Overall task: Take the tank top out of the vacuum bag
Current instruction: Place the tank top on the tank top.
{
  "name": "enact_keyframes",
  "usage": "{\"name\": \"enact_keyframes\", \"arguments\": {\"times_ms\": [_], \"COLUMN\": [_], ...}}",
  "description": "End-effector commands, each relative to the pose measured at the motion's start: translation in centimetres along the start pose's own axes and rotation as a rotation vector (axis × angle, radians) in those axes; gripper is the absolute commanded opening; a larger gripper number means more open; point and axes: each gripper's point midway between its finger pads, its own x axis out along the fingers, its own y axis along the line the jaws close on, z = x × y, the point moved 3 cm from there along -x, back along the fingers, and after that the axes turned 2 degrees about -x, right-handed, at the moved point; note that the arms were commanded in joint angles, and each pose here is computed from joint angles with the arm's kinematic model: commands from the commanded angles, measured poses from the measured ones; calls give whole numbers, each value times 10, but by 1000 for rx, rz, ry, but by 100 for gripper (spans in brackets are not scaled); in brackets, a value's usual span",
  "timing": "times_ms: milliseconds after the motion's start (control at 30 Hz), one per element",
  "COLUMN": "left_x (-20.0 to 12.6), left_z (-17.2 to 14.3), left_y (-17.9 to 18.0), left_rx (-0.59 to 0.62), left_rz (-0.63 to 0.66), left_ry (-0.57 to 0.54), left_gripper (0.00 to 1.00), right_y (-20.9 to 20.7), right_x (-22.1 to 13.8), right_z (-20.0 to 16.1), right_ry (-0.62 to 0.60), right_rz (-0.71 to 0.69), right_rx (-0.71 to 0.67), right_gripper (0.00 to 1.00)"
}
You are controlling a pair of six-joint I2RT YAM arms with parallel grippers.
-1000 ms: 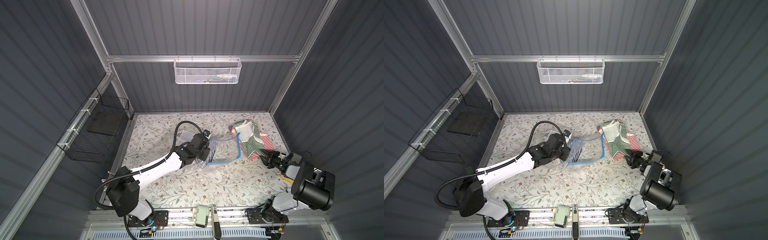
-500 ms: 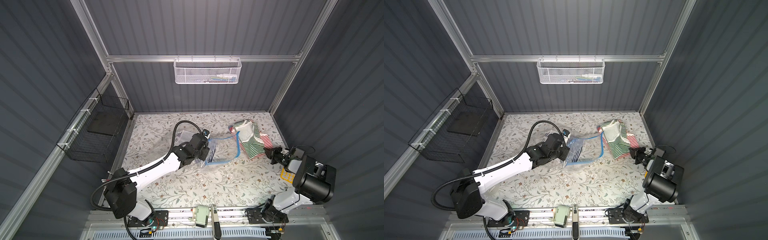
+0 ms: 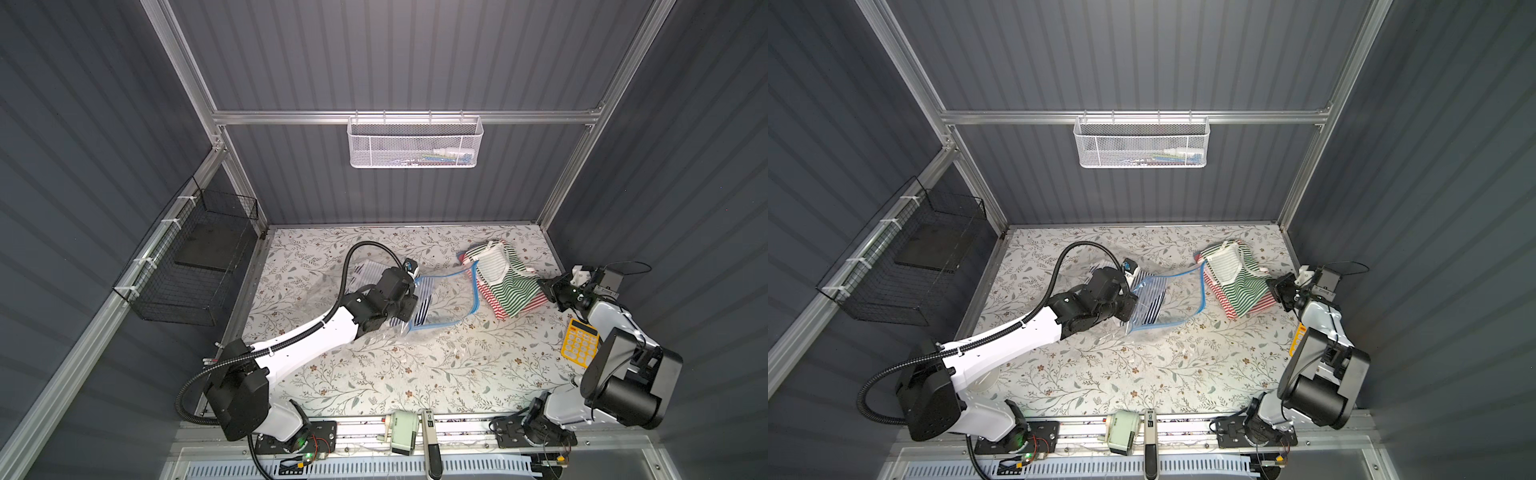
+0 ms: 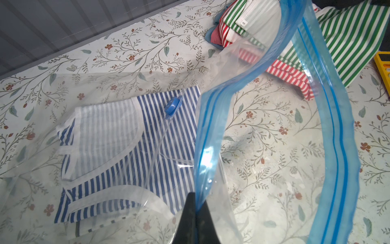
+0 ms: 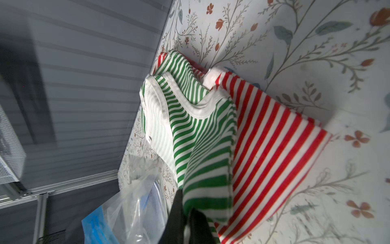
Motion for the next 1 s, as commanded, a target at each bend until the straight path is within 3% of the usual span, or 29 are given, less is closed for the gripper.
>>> {"name": "enact_keyframes", "arguments": {"times_ms": [0, 200, 333, 400, 600, 733, 967], "left_x": [-1, 0, -1, -1, -4, -5, -7], "left_z": [-4, -5, 0, 0, -3, -4, -4], "left_y": [4, 3, 4, 5, 6, 5, 15], "left_rx": [-9, -9, 3, 8, -7, -6, -26], "left_rz": [10, 6, 13, 23, 20, 12, 84], "left_ry": [7, 7, 12, 22, 10, 0, 14], "left_gripper": [0, 0, 0, 0, 0, 0, 0], "right_y": [-9, -36, -50, -55, -34, 0, 39], "right_x": [-3, 1, -15, -26, -57, -50, -16], "right_z": [-2, -9, -4, 1, 10, -3, -54], "right_ry": [-2, -30, -102, -150, -246, -188, 2], "right_rz": [-89, -188, -336, -412, -500, -470, -394], "right_rx": [-71, -57, -72, -85, -191, -338, -598], "right_gripper": [0, 7, 24, 29, 55, 67, 69]}}
